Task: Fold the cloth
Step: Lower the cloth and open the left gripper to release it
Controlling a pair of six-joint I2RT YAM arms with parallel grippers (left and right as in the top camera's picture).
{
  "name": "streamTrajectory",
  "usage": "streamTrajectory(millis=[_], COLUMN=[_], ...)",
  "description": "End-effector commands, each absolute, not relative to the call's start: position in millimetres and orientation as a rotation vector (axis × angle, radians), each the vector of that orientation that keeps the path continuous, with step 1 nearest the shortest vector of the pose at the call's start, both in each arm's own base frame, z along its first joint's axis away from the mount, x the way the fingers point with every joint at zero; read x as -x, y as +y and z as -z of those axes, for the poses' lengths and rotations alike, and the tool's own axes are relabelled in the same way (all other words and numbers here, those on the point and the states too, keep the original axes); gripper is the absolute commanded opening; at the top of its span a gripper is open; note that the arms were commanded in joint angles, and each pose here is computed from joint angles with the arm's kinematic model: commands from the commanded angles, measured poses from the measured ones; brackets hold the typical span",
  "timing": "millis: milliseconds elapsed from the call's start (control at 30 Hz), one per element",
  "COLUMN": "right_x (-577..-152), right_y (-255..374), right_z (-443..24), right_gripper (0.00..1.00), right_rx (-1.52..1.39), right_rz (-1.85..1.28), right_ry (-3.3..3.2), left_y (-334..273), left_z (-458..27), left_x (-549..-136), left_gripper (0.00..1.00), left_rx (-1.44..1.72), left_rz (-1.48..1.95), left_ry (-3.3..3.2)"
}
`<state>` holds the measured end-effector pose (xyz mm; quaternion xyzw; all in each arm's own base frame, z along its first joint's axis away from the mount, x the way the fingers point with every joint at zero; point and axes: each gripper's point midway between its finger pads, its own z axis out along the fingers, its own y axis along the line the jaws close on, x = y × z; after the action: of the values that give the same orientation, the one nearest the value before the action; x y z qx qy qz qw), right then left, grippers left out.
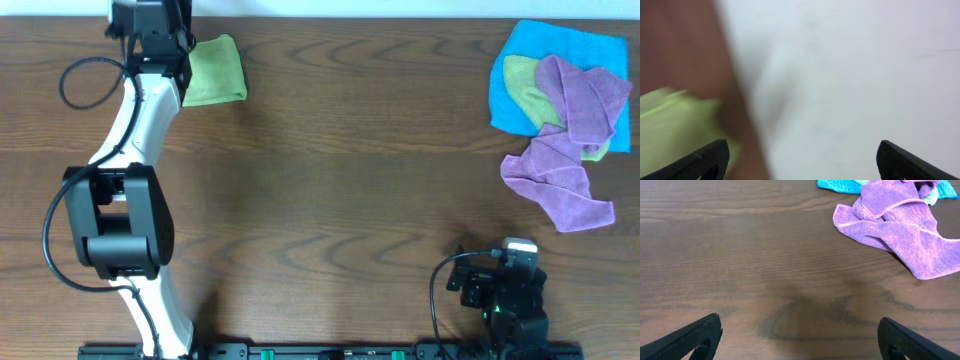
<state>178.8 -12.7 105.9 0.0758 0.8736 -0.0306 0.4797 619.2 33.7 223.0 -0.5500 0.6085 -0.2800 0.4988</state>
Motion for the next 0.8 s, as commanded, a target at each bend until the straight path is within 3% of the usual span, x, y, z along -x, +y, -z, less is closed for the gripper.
streamTrajectory(millis=[0,233,400,767], right_x=[-178.7,-178.7,-178.7,-178.7], right_y=[-11.3,-11.3,-11.3,-11.3], right_z=[-104.9,-104.9,-104.9,-104.9], right_gripper=[0.99,0.99,0.99,0.99], right_rx=[-0.186,-0.186,-0.186,-0.186], right_rz=[0.066,0.066,0.066,0.066], right_ry=[2.13,2.13,2.13,2.13], left_y=[29.1,-4.8,-17.3,-11.2], left_z=[-229.4,-153.6,-83.3,-39.2], left_x=[-629.3,-665.4,-668.9,-657.9], left_gripper=[0.95,0.95,0.95,0.95], left_rx=[1.257,1.222,1.307,1.369], left_rz=[0.623,0.675,0.703,0.611], left_ry=[1.415,1.327,1.343,1.493])
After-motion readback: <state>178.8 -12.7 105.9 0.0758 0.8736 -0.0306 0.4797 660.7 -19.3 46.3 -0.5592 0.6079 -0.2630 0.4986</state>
